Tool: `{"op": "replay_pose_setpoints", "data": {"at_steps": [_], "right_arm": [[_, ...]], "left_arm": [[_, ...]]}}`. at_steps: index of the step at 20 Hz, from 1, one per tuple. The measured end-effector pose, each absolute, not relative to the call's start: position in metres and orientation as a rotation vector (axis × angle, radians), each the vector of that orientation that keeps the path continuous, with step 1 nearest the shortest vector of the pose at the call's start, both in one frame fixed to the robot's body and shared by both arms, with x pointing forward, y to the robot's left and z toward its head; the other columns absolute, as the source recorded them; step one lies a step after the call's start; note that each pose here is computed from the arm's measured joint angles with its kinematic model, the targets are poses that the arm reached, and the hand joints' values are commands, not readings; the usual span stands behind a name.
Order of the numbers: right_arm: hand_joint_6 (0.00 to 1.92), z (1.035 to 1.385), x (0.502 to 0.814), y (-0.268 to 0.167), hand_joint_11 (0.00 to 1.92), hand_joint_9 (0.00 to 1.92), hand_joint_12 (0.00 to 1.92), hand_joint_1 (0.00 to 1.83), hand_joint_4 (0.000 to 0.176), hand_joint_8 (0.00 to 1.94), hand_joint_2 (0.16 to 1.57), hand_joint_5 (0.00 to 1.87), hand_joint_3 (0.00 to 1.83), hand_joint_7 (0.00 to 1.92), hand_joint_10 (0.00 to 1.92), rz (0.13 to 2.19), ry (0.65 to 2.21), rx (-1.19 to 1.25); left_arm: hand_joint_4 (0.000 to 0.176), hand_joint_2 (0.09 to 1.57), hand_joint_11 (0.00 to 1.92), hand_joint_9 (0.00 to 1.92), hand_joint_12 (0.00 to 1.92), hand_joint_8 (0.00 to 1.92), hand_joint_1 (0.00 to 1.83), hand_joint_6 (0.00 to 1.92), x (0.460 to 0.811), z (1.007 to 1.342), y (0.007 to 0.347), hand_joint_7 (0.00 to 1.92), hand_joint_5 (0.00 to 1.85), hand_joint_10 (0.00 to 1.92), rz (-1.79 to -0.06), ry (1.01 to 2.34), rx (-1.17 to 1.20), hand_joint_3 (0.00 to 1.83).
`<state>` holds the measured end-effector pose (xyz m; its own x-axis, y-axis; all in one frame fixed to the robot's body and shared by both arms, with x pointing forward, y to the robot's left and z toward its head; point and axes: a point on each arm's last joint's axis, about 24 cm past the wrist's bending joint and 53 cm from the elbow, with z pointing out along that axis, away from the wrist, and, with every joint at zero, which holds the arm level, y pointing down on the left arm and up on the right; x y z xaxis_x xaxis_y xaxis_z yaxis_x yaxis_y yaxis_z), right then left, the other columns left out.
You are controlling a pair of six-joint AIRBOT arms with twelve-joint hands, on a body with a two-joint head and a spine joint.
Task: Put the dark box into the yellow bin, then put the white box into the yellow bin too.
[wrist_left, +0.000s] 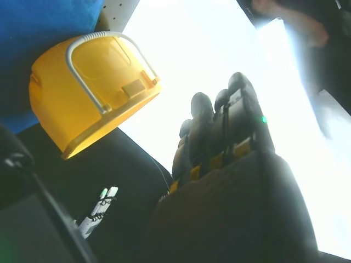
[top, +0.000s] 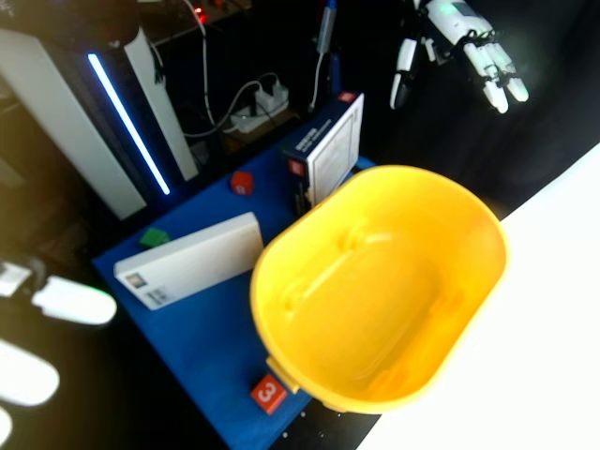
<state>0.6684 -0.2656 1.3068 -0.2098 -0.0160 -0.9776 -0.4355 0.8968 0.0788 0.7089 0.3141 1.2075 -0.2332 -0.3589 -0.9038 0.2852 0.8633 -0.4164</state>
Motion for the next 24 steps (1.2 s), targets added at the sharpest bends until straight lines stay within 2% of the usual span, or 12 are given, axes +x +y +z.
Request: {"op": "replay_pose_setpoints", "data": {"at_steps": [7,10,11,12,14,15,17,20,21,22,23,24], "right_arm": [[0.00,1.307,0.668,-0.264,0.00,0.00,0.00,0.41,0.119,0.00,0.75,0.00,0.00,0.04,0.00,0.397,1.750,-0.347],[0.00,1.306,0.667,-0.266,0.00,0.00,0.00,0.38,0.118,0.00,0.75,0.00,0.00,0.05,0.00,0.395,1.751,-0.344],[0.00,1.306,0.667,-0.265,0.00,0.00,0.00,0.38,0.118,0.00,0.75,0.00,0.00,0.05,0.00,0.396,1.750,-0.345],[0.00,1.307,0.666,-0.265,0.00,0.00,0.00,0.39,0.115,0.00,0.76,0.00,0.00,0.05,0.00,0.396,1.749,-0.345],[0.00,1.306,0.666,-0.264,0.00,0.00,0.00,0.38,0.097,0.00,0.77,0.00,0.00,0.05,0.00,0.397,1.749,-0.348],[0.00,1.306,0.666,-0.264,0.00,0.00,0.00,0.40,0.089,0.00,0.81,0.00,0.02,0.04,0.00,0.398,1.749,-0.349],[0.00,1.306,0.665,-0.264,0.00,0.00,0.00,0.41,0.097,0.00,0.82,0.00,0.02,0.03,0.00,0.397,1.749,-0.349],[0.00,1.306,0.665,-0.264,0.00,0.00,0.00,0.43,0.079,0.00,0.81,0.00,0.01,0.03,0.00,0.397,1.748,-0.348],[0.00,1.307,0.665,-0.263,0.00,0.00,0.00,0.42,0.065,0.00,0.81,0.00,0.01,0.03,0.00,0.398,1.748,-0.349],[0.00,1.306,0.664,-0.263,0.00,0.00,0.00,0.43,0.061,0.00,0.81,0.00,0.00,0.01,0.00,0.398,1.748,-0.352],[0.00,1.306,0.664,-0.263,0.00,0.00,0.00,0.41,0.051,0.00,0.81,0.00,0.00,0.01,0.00,0.398,1.748,-0.351],[0.00,1.306,0.664,-0.263,0.00,0.00,0.00,0.41,0.056,0.00,0.81,0.00,0.00,0.01,0.00,0.398,1.748,-0.351]], "left_arm": [[0.004,0.86,0.00,0.00,0.00,0.00,0.41,0.00,0.695,1.203,0.313,0.00,0.00,0.00,-0.593,1.730,-0.034,0.00],[0.040,0.88,0.00,0.00,0.00,0.00,0.35,0.00,0.679,1.223,0.322,0.00,0.00,0.00,-0.607,1.695,-0.031,0.01],[0.060,0.92,0.00,0.00,0.00,0.00,0.31,0.00,0.674,1.232,0.325,0.00,0.00,0.00,-0.615,1.675,-0.031,0.02],[0.034,0.90,0.00,0.00,0.00,0.00,0.30,0.00,0.667,1.242,0.325,0.00,0.00,0.00,-0.624,1.652,-0.019,0.01],[0.000,0.89,0.00,0.00,0.00,0.00,0.25,0.00,0.654,1.263,0.325,0.00,0.00,0.00,-0.659,1.591,-0.009,0.00],[0.000,0.88,0.00,0.01,0.00,0.02,0.24,0.00,0.650,1.271,0.324,0.05,0.00,0.00,-0.668,1.567,0.003,0.00],[0.000,0.89,0.00,0.02,0.00,0.02,0.21,0.01,0.637,1.284,0.320,0.06,0.02,0.01,-0.686,1.541,0.020,0.00],[0.000,0.88,0.10,0.13,0.06,0.01,0.13,0.01,0.612,1.277,0.284,0.12,0.06,0.02,-0.763,1.568,0.143,0.00],[0.007,0.85,0.10,0.12,0.06,0.01,0.16,0.00,0.609,1.274,0.278,0.11,0.05,0.01,-0.781,1.578,0.157,0.00],[0.036,0.81,0.09,0.11,0.05,0.00,0.16,0.01,0.604,1.269,0.270,0.11,0.08,0.01,-0.798,1.594,0.182,0.00],[0.020,0.81,0.09,0.11,0.06,0.01,0.16,0.01,0.599,1.264,0.262,0.12,0.08,0.01,-0.815,1.608,0.206,0.00],[0.001,0.86,0.08,0.11,0.06,0.00,0.09,0.00,0.597,1.262,0.258,0.11,0.07,0.00,-0.825,1.613,0.213,0.00]]}}
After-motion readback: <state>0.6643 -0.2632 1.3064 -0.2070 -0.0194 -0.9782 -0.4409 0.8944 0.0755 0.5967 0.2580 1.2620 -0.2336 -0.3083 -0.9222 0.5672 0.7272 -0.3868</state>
